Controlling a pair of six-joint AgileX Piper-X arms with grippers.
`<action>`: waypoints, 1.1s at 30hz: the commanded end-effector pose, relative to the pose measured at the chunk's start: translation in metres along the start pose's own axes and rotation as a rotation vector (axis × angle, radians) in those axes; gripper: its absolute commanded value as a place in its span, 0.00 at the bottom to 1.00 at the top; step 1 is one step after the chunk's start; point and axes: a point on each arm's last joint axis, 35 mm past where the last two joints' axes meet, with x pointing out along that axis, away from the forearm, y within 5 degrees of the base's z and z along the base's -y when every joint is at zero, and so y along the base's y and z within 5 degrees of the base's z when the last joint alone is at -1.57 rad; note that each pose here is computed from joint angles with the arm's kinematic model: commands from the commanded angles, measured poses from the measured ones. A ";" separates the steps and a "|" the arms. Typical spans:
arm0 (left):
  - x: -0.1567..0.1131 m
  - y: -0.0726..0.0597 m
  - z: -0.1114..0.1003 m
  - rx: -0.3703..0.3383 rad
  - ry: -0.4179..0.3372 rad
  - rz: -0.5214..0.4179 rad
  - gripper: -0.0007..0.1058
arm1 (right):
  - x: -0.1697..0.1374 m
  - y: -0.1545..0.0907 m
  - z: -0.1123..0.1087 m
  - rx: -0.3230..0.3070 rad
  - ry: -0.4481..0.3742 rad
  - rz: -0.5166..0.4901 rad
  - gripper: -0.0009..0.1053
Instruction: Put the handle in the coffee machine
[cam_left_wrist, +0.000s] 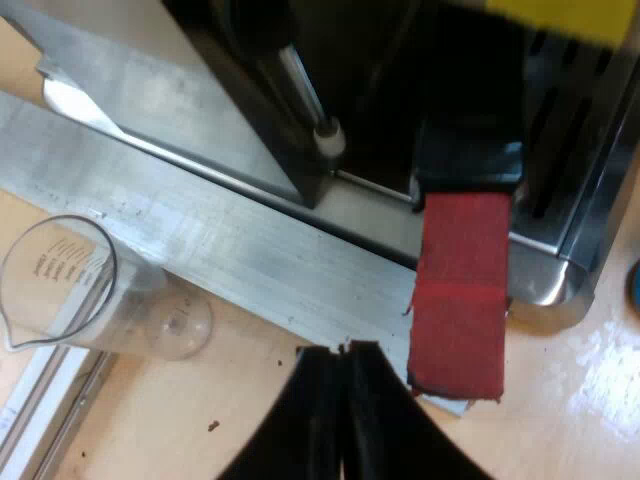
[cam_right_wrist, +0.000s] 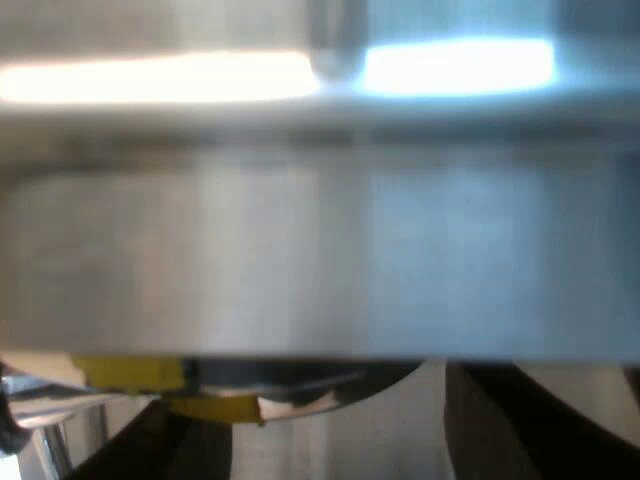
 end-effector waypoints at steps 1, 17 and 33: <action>0.006 0.003 0.002 0.025 0.020 0.010 0.02 | 0.005 -0.012 0.024 0.113 -0.072 -0.072 0.48; 0.032 -0.005 0.006 0.081 0.092 -0.083 0.02 | 0.005 -0.012 0.024 0.112 -0.073 -0.070 0.48; 0.027 -0.026 0.000 0.065 0.053 -0.298 0.02 | 0.005 -0.012 0.024 0.112 -0.073 -0.070 0.48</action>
